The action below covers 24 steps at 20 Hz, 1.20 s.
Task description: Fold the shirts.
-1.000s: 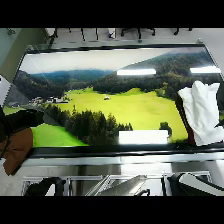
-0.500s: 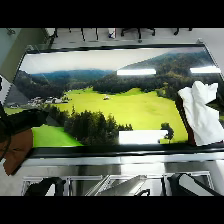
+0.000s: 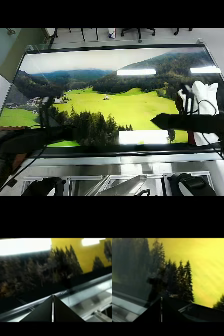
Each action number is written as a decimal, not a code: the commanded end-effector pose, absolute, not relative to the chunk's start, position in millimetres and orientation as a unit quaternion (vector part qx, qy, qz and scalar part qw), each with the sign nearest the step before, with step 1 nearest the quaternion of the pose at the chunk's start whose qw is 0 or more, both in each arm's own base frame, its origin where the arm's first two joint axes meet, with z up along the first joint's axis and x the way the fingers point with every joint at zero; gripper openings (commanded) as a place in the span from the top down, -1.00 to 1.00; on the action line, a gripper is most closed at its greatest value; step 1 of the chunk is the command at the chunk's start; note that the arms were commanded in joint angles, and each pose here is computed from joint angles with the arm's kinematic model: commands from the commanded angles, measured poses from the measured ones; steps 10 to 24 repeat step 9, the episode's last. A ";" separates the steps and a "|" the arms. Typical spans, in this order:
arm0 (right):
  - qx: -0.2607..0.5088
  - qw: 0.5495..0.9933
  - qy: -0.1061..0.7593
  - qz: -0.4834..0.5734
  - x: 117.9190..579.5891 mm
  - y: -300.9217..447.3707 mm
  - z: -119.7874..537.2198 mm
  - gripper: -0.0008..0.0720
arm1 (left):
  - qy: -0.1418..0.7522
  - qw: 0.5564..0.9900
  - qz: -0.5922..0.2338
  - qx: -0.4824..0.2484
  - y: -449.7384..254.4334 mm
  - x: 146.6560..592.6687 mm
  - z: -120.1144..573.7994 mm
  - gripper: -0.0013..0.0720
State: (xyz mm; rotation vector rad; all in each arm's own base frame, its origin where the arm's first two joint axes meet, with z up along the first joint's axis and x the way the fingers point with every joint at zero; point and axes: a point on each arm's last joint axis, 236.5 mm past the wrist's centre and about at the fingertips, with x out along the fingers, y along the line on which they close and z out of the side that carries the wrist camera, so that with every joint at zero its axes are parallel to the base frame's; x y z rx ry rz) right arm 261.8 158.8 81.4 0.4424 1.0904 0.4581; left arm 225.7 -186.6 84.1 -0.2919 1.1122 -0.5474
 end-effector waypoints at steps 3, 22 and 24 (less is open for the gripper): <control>0.188 0.795 0.520 0.248 235.0 186.6 63.6 0.90 | 0.558 0.771 -0.283 -0.116 -224.3 211.5 47.2 0.92; 0.188 0.795 0.520 0.248 235.1 186.6 63.6 0.90 | 0.573 0.765 -0.273 -0.114 -229.8 220.1 28.3 0.93; 0.188 0.795 0.520 0.248 235.1 186.6 63.6 0.90 | 0.573 0.765 -0.273 -0.114 -229.8 220.1 28.3 0.93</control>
